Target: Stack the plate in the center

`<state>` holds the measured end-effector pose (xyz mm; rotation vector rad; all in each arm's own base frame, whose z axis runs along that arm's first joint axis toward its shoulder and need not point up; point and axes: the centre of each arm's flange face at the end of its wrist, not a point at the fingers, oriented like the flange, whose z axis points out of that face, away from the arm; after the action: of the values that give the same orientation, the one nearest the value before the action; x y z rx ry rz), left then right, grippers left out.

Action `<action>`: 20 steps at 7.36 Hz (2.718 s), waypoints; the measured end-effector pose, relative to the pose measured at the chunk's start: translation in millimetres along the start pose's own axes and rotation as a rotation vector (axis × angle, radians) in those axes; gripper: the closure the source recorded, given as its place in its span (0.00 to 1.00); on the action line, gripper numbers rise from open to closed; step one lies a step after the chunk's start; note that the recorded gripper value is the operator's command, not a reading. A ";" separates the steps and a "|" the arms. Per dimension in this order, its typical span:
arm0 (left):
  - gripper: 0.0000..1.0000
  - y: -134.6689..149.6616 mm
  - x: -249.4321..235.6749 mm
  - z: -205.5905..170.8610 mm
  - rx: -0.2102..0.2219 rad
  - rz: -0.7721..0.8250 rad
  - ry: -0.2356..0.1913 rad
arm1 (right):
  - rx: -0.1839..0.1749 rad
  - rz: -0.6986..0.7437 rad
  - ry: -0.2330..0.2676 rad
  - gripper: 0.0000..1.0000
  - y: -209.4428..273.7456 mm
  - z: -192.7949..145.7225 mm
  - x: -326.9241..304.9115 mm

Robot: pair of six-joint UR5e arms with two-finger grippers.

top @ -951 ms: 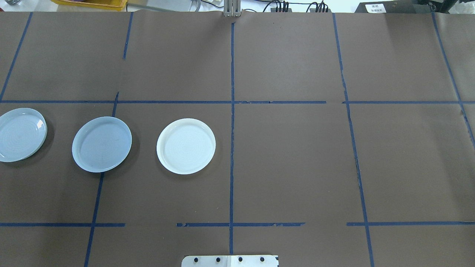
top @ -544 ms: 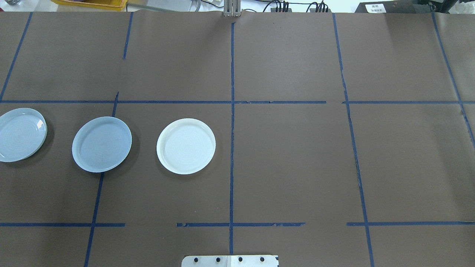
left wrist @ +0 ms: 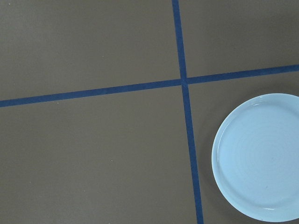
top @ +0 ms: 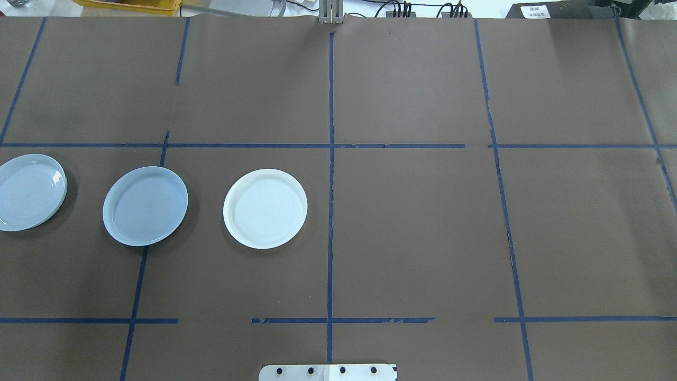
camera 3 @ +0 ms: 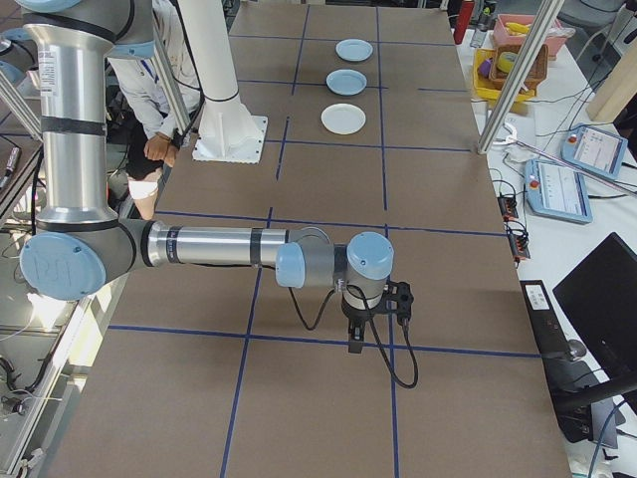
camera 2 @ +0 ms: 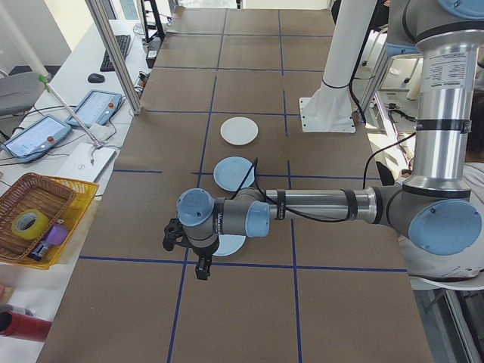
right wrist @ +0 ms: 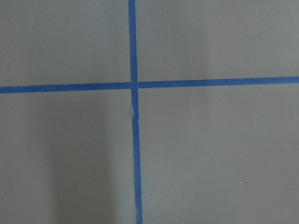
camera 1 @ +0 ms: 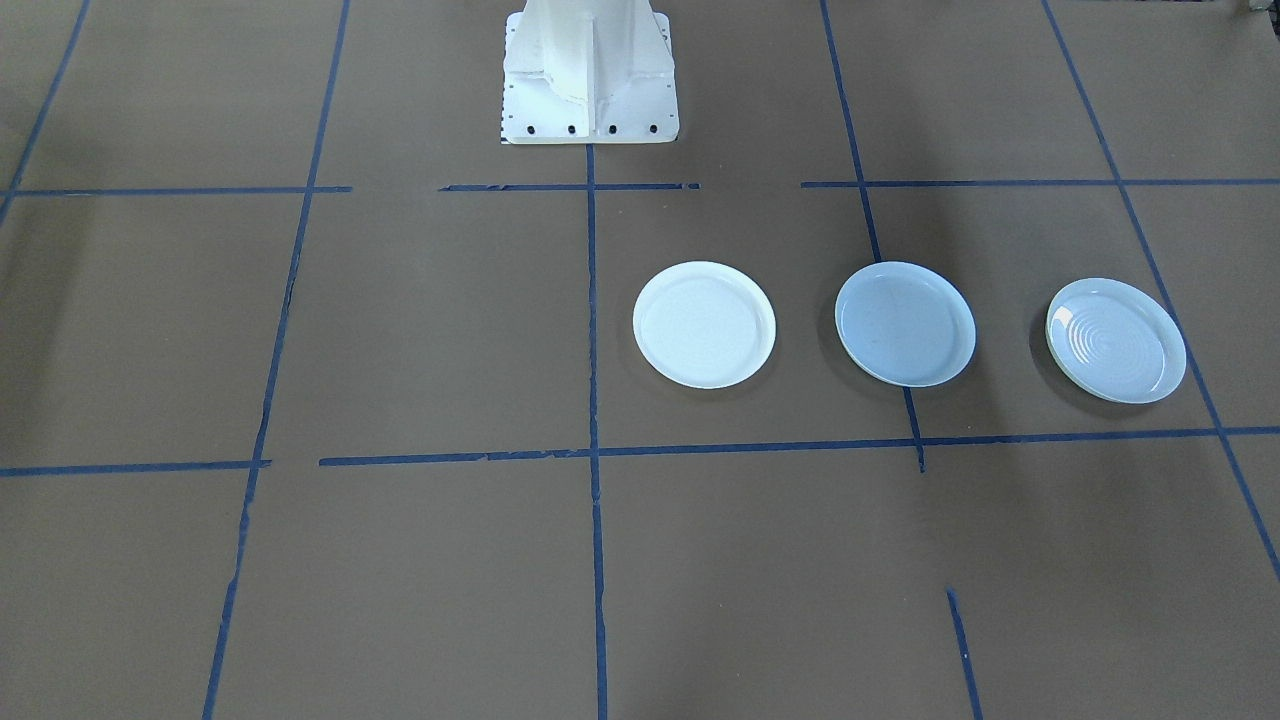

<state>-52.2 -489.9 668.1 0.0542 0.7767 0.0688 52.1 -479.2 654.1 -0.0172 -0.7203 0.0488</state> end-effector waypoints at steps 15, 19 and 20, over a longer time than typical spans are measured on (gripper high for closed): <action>1.00 20.2 59.6 168.5 -0.027 -0.015 0.095 | 0.000 0.000 0.000 0.00 0.0 0.0 0.0; 1.00 15.3 92.3 129.3 -0.075 -0.032 0.329 | 0.000 0.001 0.000 0.00 0.0 -0.2 0.2; 1.00 8.2 108.6 110.0 -0.063 -0.076 0.345 | 0.000 0.001 0.000 0.00 0.0 -0.1 0.1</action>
<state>101.9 -475.4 671.2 -0.0482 1.1203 0.0308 52.3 -479.2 654.1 -0.0174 -0.7201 0.0500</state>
